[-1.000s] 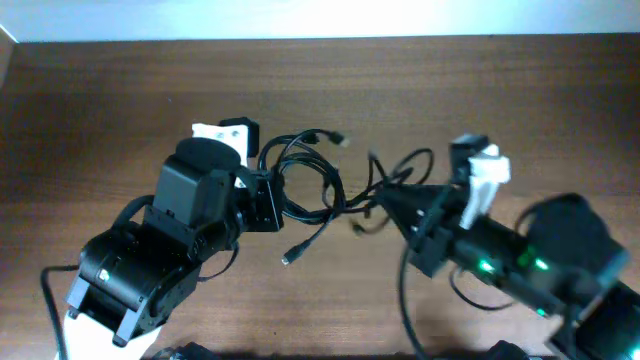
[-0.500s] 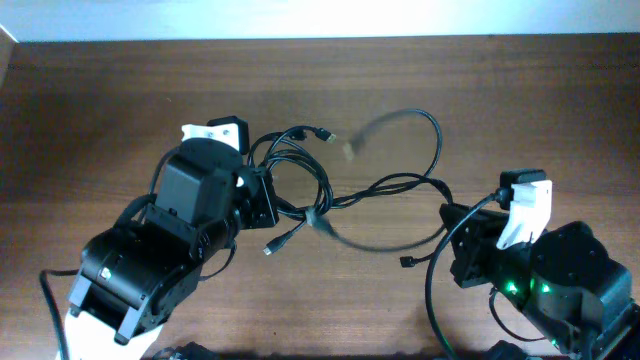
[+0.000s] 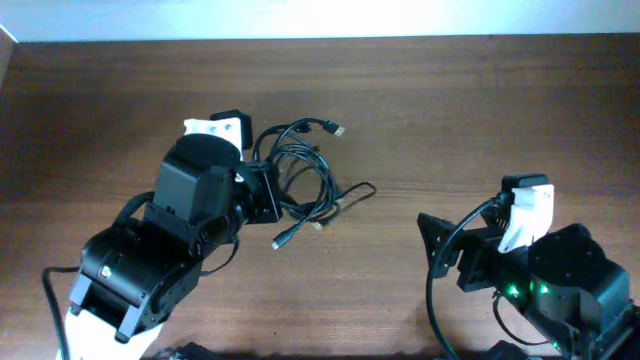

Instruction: Untangle cables

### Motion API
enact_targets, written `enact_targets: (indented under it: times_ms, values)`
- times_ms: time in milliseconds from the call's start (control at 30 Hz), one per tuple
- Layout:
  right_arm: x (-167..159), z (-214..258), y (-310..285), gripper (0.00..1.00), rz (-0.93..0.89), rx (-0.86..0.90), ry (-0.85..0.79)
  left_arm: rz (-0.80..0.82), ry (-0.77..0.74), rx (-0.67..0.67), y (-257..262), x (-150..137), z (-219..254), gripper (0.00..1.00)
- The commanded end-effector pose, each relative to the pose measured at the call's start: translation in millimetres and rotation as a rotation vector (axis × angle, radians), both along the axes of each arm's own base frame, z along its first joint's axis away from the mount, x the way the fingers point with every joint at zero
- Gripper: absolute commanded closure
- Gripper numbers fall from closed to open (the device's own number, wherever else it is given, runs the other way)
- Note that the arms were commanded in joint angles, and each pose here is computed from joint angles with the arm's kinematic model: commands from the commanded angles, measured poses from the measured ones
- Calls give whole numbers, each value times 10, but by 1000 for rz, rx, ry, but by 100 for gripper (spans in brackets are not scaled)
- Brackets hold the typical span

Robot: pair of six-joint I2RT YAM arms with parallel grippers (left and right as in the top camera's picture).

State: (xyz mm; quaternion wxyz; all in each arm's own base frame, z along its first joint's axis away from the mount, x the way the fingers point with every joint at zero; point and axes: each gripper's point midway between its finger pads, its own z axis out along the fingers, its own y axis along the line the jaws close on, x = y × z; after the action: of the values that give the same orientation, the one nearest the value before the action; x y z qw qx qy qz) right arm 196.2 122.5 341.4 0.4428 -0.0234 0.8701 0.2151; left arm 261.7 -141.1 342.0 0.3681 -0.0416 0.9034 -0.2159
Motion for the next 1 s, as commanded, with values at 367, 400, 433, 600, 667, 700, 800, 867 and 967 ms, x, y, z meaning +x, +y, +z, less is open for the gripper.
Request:
enact_targets:
  times_ms: [367,400,433,600,667,700,800,867,967]
  values:
    - [39,17,1065,1,477,107,45,-341,-68,-159,-534,-194,301,100]
    - [24,31,1145,1,528,113,35,-404,-95,-172,-607,-234,360,100]
    - [19,25,1201,4,559,117,36,-428,-107,-172,-630,-249,378,100]
    - [69,-46,1242,83,559,105,55,-438,-126,-153,-625,-238,382,100]
    - [69,-43,1240,96,558,105,54,-398,-134,-126,-568,-179,364,96]
    - [67,-44,1241,96,559,105,55,-398,-133,-125,-567,-180,361,91]
    - [11,-37,1191,96,560,100,57,-273,-105,-18,-331,-78,198,13]
    - [-7,-35,1066,96,519,70,43,-102,-61,38,-73,8,83,1]
    - [-70,27,1006,96,517,76,24,78,-1,52,170,29,-25,1]
